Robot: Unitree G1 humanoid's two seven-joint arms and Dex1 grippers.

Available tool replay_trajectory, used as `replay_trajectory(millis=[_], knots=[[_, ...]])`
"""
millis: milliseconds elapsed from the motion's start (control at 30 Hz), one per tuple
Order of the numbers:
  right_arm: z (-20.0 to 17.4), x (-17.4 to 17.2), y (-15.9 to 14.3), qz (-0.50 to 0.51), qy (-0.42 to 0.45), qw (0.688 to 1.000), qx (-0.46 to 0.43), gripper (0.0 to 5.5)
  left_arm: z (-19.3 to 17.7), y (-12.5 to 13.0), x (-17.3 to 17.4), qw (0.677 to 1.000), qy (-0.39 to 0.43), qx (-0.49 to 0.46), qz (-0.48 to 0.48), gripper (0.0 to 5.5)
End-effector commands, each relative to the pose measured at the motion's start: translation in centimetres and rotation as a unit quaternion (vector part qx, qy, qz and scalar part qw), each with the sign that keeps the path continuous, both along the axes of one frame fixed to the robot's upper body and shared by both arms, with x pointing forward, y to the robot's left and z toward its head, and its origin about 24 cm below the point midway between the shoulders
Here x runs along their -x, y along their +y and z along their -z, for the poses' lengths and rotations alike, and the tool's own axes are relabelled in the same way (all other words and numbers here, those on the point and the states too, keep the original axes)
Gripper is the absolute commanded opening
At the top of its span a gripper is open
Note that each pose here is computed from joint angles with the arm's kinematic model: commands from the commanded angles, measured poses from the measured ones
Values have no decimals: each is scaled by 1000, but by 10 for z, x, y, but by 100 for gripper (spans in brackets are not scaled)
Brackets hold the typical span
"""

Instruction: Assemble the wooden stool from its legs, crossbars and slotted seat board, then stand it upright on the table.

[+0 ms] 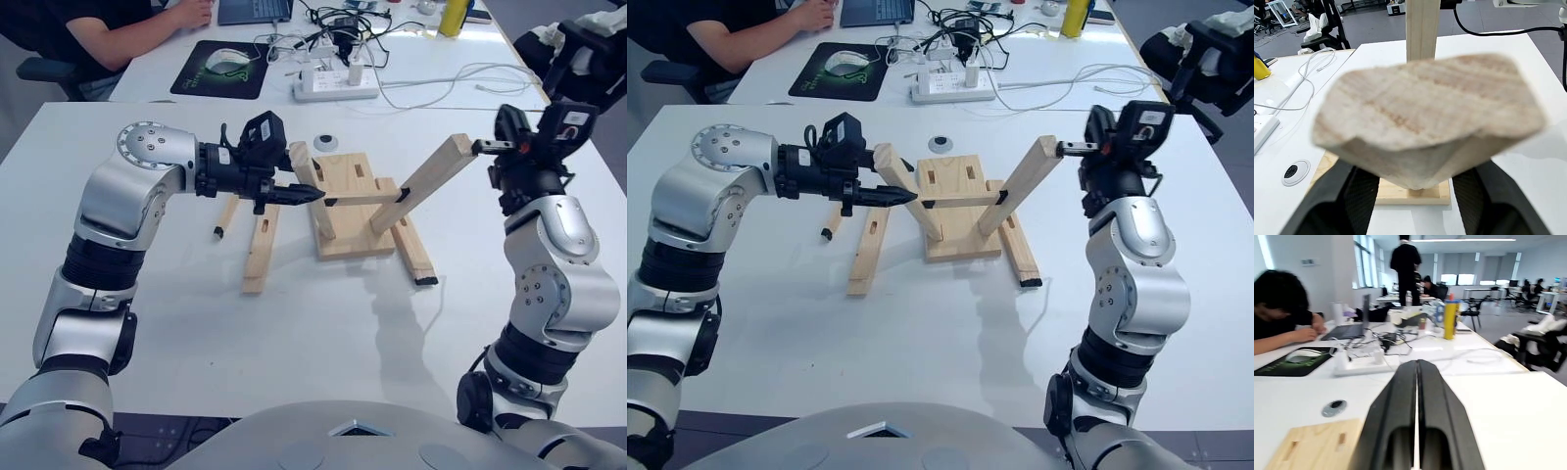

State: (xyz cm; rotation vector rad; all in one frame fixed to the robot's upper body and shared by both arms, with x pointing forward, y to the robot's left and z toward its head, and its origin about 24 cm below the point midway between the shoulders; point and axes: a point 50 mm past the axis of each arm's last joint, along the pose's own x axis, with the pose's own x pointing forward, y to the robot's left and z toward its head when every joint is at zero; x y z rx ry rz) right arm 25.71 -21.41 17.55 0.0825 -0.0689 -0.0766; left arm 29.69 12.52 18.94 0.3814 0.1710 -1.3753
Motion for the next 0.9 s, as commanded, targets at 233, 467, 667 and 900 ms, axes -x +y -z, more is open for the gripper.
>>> replay_trajectory(millis=[233,467,667,900], knots=[[39,21,89,-282,135,950,10,0,3,-9,3,1000,14,-4,26,208],[40,12,72,-228,131,965,8,0,2,-17,4,999,13,2,38,208],[25,-6,50,-163,53,948,-268,0,5,-9,4,999,18,-1,28,208],[14,-3,53,-213,7,877,-431,0,4,-1,2,1000,16,-1,12,208]])
